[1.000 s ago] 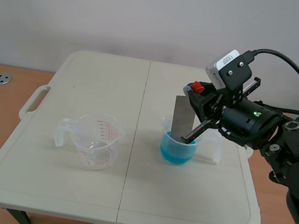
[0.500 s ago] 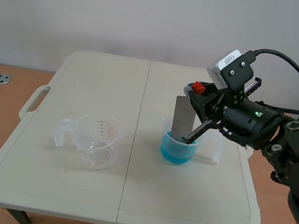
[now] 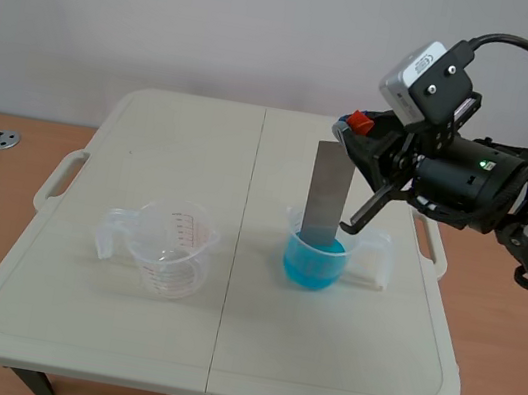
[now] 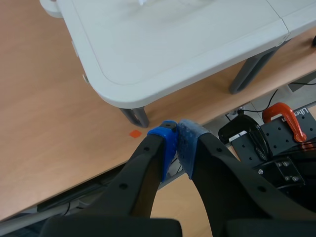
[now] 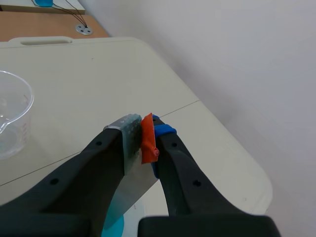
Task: Hold the metal plate by the orange handle, dip it into the blue solution, take it out and point at it, then put the plate back in the beaker on the left.
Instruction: 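Raise the plate and point at it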
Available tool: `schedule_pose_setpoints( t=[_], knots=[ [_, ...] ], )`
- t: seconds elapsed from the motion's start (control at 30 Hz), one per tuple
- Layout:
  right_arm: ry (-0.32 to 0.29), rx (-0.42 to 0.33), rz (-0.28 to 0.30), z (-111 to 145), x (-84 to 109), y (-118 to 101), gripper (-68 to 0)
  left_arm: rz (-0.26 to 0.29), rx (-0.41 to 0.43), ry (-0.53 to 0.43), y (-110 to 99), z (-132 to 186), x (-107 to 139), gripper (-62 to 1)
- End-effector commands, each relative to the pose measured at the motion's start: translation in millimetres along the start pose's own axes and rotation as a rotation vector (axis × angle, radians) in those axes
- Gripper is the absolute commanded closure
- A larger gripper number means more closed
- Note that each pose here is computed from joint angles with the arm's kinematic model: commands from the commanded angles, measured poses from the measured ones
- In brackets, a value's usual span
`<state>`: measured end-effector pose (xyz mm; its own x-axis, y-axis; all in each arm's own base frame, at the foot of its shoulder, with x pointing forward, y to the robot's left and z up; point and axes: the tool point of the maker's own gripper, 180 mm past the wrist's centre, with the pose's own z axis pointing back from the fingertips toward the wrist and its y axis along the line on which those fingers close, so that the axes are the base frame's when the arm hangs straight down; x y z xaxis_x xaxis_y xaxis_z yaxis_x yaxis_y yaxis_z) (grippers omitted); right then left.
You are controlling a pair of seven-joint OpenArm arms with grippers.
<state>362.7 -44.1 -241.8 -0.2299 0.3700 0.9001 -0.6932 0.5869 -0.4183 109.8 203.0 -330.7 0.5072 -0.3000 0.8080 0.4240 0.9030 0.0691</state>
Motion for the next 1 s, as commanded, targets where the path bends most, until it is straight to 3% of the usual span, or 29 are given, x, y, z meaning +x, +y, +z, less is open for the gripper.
schedule_pose_setpoints(
  t=[0.0, 0.23, 0.47, 0.97],
  knots=[
    [-0.048, -0.019, 0.023, 4.0, 17.7, -12.7, -1.3, -0.001, -0.001, -0.022, 0.8, -1.0, 6.0, -1.5],
    [-0.082, -0.085, 0.096, 14.1, 43.4, -35.7, -1.3, -0.007, 0.001, -0.028, 3.3, -4.7, 9.1, -1.5],
    [-0.098, -0.104, 0.157, 16.7, 63.8, -41.8, -1.3, -0.038, -0.022, -0.084, 8.2, -19.4, 29.2, -1.4],
    [-0.126, -0.119, 0.213, 19.4, 85.4, -45.2, -1.3, -0.233, -0.075, -0.259, 33.5, -60.1, 112.1, -1.4]
  ],
)
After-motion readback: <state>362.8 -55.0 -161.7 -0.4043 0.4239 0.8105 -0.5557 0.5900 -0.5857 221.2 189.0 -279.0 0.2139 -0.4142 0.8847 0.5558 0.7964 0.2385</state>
